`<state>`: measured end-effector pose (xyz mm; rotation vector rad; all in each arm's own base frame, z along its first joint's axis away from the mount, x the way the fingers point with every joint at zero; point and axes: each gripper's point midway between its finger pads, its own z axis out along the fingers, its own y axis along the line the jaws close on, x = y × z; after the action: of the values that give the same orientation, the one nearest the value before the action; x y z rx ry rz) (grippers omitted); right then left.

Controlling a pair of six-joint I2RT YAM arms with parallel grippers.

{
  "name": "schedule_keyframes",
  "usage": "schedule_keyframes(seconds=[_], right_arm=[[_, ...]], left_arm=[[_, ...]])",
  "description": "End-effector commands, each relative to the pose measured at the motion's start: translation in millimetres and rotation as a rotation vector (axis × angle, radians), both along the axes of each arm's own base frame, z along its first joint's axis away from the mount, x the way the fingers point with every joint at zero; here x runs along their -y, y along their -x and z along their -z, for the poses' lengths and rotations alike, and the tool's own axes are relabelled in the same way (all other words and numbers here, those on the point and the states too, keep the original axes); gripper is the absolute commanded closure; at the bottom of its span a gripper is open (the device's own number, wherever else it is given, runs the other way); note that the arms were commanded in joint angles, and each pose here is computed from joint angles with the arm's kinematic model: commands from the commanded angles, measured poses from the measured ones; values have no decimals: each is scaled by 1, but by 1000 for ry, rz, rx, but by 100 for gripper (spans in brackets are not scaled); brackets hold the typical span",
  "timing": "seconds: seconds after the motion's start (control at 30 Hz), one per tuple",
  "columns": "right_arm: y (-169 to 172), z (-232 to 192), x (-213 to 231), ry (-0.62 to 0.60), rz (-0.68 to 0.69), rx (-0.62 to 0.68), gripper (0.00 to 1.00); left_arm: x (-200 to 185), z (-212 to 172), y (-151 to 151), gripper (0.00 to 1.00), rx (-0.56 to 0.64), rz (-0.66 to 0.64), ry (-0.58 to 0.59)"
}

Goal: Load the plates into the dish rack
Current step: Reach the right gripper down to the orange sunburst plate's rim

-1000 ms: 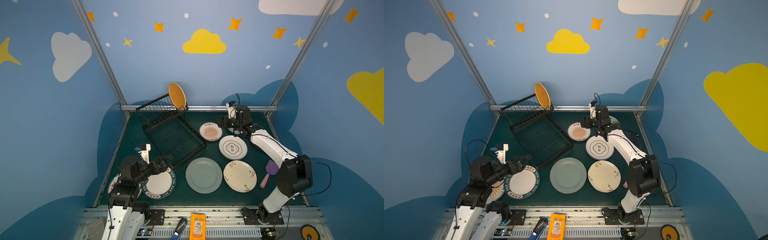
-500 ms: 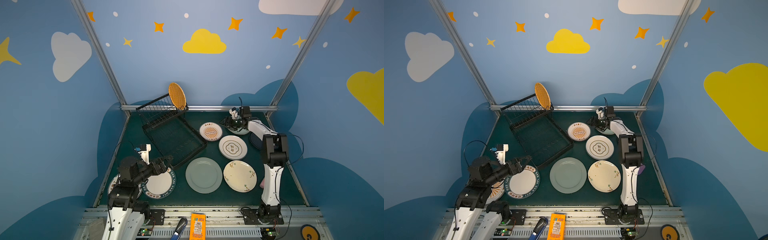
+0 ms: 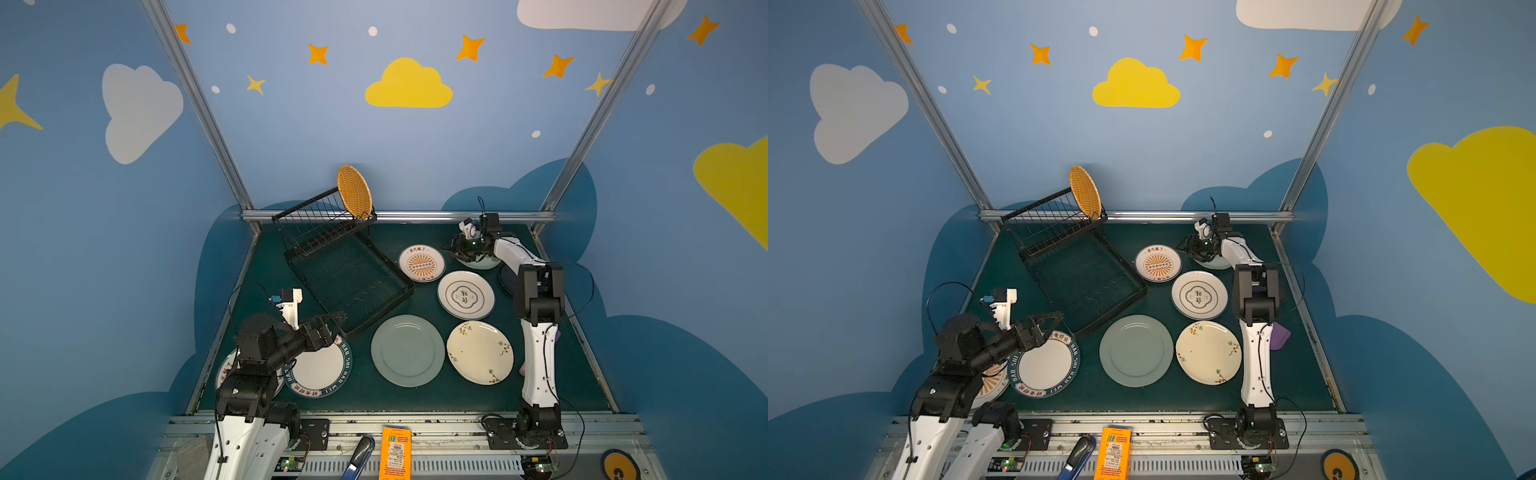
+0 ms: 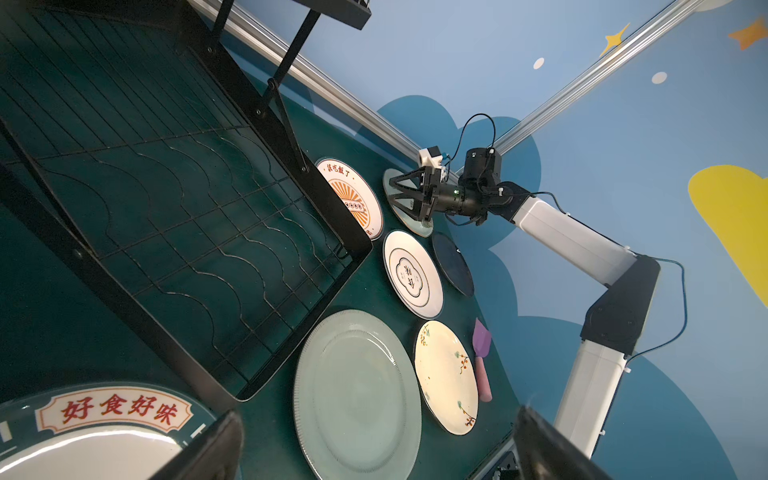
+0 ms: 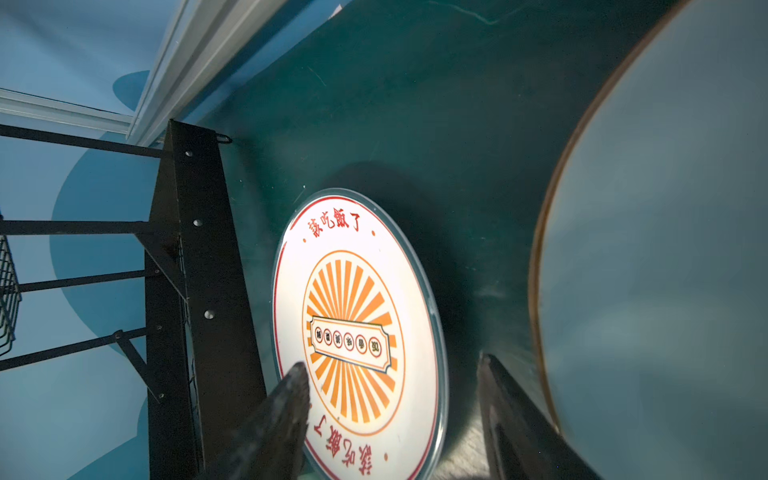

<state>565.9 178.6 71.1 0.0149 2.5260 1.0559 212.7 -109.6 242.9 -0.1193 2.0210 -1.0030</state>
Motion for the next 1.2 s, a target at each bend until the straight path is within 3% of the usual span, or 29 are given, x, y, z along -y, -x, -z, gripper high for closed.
schedule_keyframes(seconds=[0.0,0.57,1.17], right_arm=[[1,6,-4,14,-18,-14,37],[7,33,-23,-31,-68,-88,46],[10,42,-38,-87,-107,-99,82]], left_arm=[[3,-18,3,0,62,22,12],[5,-21,5,0,74,34,19],[3,-22,5,0,81,26,16]])
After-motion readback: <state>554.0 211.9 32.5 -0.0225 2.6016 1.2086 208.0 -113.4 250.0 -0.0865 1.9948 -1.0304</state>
